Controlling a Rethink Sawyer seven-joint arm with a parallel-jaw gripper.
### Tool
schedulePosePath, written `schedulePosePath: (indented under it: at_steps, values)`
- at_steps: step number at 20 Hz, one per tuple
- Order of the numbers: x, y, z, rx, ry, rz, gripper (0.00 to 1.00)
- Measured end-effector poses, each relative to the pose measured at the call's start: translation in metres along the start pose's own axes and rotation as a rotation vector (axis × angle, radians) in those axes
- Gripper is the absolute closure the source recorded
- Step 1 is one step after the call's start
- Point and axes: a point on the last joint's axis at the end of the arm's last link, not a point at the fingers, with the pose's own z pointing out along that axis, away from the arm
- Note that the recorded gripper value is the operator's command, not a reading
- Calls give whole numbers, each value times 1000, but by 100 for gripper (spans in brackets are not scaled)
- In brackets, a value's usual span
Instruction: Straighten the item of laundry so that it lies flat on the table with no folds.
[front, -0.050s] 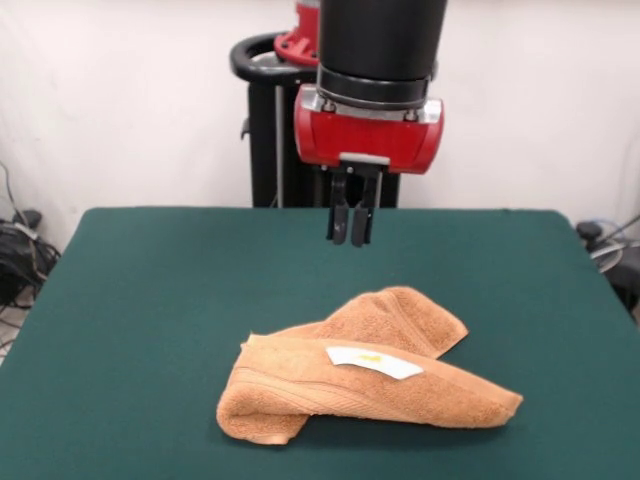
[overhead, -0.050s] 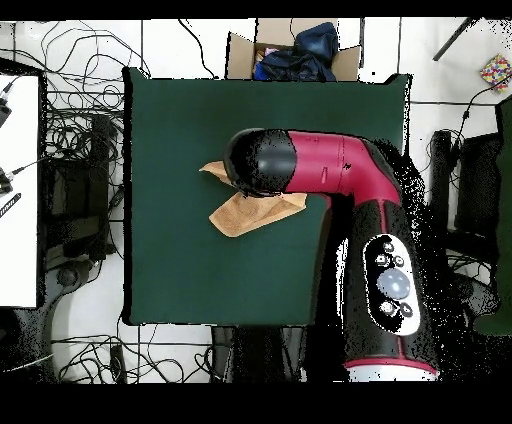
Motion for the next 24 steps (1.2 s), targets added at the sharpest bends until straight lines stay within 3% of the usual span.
schedulePosePath:
  at_steps: [7, 11, 24]
  values:
    - [14, 7, 1, -7, 95, -131, 100]
    - [15, 6, 3, -6, 97, -164, 100]
    - [17, 2, 1, -30, 96, -159, 100]
